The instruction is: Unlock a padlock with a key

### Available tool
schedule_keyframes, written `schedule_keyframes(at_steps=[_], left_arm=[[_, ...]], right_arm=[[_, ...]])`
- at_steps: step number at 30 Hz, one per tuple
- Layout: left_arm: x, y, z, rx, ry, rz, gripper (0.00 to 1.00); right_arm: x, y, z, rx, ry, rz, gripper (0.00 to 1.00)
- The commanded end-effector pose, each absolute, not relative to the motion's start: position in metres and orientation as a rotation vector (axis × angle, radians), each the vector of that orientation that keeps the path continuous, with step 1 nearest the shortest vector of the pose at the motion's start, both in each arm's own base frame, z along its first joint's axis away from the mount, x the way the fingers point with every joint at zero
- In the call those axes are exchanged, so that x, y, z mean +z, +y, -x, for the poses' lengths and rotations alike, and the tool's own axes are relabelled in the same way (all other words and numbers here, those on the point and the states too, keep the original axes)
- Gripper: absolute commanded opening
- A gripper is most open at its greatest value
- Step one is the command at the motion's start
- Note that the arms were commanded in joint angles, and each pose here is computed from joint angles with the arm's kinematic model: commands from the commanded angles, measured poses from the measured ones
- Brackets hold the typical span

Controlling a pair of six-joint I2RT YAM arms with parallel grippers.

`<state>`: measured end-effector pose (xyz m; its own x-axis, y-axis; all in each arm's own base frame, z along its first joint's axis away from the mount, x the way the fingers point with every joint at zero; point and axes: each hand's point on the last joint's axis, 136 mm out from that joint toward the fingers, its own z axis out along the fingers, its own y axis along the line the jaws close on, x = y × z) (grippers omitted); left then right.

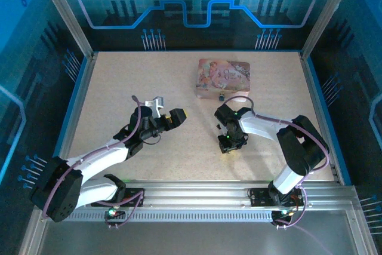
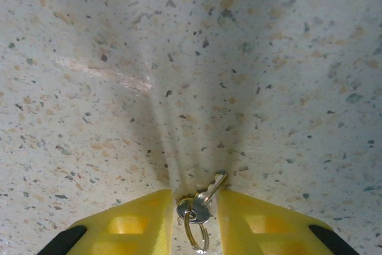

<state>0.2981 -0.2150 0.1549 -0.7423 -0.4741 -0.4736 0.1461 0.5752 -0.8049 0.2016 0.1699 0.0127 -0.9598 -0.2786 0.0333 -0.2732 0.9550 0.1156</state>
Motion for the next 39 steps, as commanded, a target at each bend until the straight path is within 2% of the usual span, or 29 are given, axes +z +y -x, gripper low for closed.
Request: schedule_keyframes(at_steps=[1,22,31,39], left_arm=[[0.158,-0.214,-0.294,-1.163,2.108,0.247,0.98],[0.16,-0.21,-0.297,-1.17,2.104,0.324,0.98],[0.167,-0.214,-0.298,-1.295,2.102,0.508,0.97],[0.17,-0.224,-0.299,-1.473,2.098,0.722,0.95]], right_arm=[[0.003,0.163,-0.186,-0.113,-3.001,-0.421,0.26],[0.02,0.157,-0.194,-0.089,-3.079,-0.431,0.01],[0.051,0.154,-0.209,-0.092,-3.198,-0.495,0.0],[0.095,0.17,-0.226,-0.24,-3.306,-0.509,0.0]])
